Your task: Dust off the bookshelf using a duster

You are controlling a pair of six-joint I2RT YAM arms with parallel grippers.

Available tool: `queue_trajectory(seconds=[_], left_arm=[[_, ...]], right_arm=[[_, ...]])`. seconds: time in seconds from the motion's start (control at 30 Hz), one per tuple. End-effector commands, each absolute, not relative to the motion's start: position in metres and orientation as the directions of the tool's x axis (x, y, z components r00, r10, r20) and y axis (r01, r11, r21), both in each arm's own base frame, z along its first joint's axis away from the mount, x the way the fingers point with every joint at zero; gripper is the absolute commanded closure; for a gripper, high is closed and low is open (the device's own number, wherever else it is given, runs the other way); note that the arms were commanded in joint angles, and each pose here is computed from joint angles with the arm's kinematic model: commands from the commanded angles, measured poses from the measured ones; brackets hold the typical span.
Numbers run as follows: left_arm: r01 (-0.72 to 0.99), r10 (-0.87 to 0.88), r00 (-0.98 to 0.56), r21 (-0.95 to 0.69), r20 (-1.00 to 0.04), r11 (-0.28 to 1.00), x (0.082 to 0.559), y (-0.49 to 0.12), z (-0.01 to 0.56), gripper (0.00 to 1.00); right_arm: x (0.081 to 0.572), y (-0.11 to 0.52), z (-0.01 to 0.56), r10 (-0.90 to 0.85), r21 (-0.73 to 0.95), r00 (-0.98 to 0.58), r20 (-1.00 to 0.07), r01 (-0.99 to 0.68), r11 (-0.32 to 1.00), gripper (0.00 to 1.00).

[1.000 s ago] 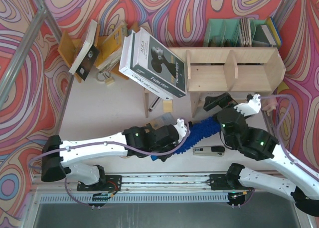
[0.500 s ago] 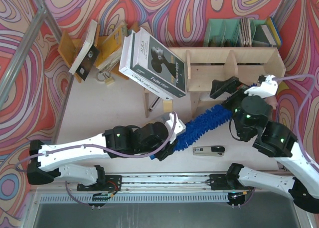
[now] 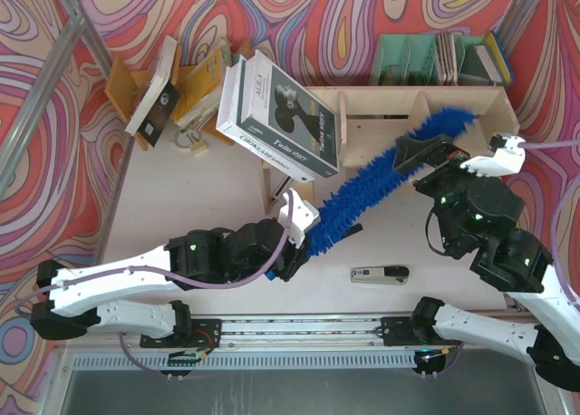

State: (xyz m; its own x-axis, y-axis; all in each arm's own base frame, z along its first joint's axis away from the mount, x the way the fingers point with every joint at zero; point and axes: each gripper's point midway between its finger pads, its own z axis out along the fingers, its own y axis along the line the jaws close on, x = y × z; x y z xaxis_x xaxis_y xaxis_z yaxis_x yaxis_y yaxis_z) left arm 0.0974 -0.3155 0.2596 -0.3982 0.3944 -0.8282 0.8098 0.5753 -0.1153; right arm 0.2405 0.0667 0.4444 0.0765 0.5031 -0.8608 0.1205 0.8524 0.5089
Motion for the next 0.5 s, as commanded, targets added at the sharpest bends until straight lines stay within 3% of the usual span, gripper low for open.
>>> queue_trajectory(seconds=[0.0,0.47], left_arm=[[0.693,0.121,-0.374,-0.191,-0.919,0.695,0.129,-0.312,0.319,1.00],[0.497,-0.116,-0.345,-0.286,-0.932,0.819,0.157,-0.271,0.348,1.00]], right_arm=[[0.237,0.056,0.449,0.525,0.539,0.125,-0.842,0.137,0.831,0.01],[0.239,0.057,0.430,0.530,0.540,0.106,-0.842,0.169,0.824,0.01]])
